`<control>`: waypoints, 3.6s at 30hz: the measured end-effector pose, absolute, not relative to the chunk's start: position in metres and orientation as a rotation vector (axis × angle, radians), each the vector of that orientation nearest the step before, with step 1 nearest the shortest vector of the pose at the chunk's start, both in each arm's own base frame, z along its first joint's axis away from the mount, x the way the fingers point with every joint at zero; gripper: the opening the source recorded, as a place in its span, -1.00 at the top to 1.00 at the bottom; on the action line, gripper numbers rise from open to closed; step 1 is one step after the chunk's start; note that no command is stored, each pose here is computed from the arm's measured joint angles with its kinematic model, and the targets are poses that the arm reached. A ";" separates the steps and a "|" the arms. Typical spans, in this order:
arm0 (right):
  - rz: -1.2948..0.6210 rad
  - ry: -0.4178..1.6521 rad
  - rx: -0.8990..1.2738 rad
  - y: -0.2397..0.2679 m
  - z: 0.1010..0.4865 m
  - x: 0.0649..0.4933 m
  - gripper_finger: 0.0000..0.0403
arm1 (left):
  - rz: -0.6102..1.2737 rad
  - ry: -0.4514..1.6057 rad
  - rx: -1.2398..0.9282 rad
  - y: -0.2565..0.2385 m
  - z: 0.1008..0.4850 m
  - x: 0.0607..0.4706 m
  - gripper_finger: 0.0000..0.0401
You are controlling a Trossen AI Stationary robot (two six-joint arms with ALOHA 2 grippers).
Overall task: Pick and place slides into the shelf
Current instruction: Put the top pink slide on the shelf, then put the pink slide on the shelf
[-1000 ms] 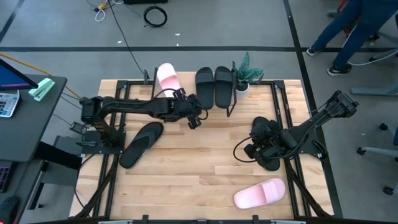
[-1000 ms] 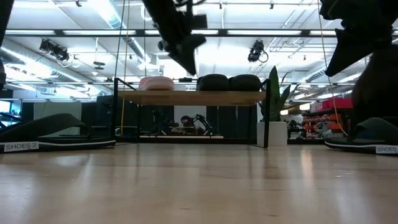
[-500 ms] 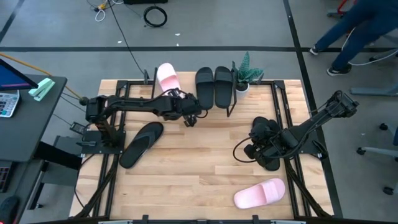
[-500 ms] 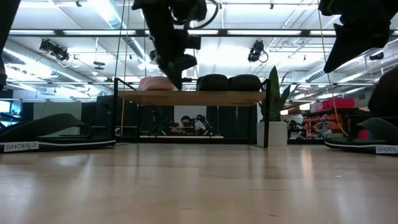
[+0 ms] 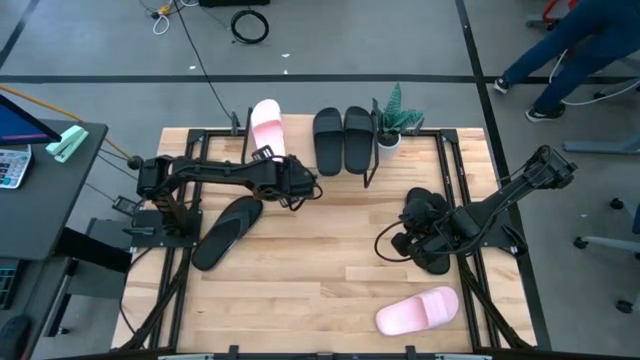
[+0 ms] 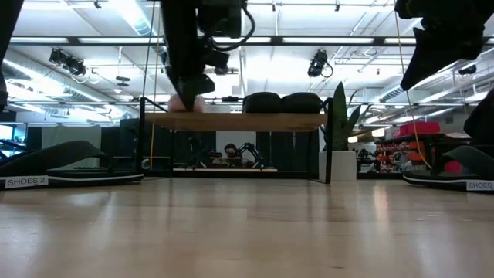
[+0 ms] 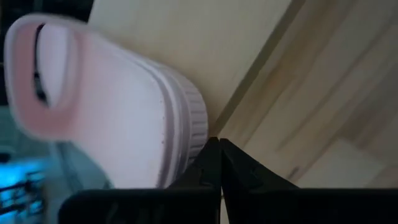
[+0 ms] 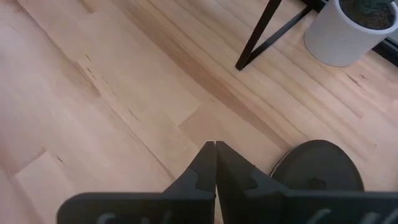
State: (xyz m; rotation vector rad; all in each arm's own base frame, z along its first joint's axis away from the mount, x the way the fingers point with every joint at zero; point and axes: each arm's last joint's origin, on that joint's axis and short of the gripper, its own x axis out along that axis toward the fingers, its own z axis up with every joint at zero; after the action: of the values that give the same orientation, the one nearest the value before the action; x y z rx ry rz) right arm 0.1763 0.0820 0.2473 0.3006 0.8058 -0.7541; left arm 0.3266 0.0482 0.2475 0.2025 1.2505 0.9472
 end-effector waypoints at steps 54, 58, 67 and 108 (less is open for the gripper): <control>-0.509 0.800 0.297 0.161 0.261 0.211 0.96 | 0.677 0.918 0.268 -0.104 0.314 0.249 0.93; -0.527 0.866 0.280 0.175 0.276 0.228 0.96 | 0.668 0.810 0.221 -0.103 0.336 0.228 0.93; -0.482 1.109 0.215 0.214 0.242 0.259 0.96 | 0.646 0.805 0.251 -0.101 0.346 0.211 0.97; -0.650 1.647 0.518 0.234 0.219 0.208 0.15 | 0.656 0.798 0.229 -0.101 0.346 0.211 0.94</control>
State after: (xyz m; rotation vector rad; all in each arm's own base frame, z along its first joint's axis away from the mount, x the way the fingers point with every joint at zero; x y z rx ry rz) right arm 0.2076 0.2343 0.2187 0.5183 1.6471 -0.6504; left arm 0.2108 -0.1014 0.3456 0.2293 0.7976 0.6562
